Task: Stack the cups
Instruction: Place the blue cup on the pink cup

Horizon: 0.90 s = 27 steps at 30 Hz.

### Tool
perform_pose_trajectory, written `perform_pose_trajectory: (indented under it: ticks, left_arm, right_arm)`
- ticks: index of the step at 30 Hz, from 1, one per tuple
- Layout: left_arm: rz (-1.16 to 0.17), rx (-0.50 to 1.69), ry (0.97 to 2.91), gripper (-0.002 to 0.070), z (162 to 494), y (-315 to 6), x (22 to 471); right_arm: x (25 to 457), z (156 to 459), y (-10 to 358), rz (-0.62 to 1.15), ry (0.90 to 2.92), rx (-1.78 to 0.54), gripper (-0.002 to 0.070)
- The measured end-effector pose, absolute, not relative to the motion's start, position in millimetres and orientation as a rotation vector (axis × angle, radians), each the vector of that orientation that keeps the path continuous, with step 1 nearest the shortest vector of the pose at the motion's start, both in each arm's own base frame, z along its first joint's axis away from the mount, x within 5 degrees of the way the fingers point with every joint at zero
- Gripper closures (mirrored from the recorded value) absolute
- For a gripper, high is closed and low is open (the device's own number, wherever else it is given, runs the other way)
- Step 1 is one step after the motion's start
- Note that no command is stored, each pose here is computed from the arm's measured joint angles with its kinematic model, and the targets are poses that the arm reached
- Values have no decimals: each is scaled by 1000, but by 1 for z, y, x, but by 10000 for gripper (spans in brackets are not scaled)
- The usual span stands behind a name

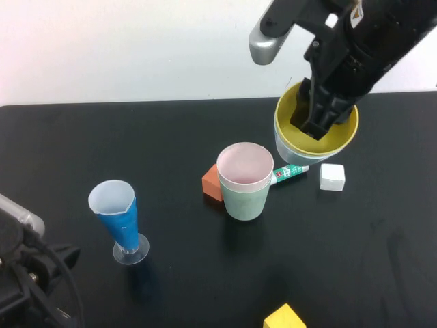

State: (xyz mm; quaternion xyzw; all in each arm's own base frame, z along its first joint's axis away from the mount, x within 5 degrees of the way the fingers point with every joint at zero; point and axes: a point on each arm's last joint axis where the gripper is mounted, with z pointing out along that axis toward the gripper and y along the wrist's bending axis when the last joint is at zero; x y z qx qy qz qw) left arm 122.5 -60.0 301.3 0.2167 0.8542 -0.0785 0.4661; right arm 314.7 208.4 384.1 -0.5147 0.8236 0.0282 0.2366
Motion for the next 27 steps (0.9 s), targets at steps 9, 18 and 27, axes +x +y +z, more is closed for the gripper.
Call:
perform_pose_trajectory:
  ticks: [9, 18, 27]
  left_arm:
    - [-200, 526, 2099, 676, 301, -60, 122]
    - [-244, 503, 2112, 676, 301, -62, 121]
    - [-251, 500, 2115, 675, 301, -62, 121]
  right_arm:
    - [344, 337, 233, 156, 2318, -1433, 444]
    - [350, 345, 243, 240, 2254, -1378, 446]
    - [356, 352, 247, 240, 2210, -1356, 446]
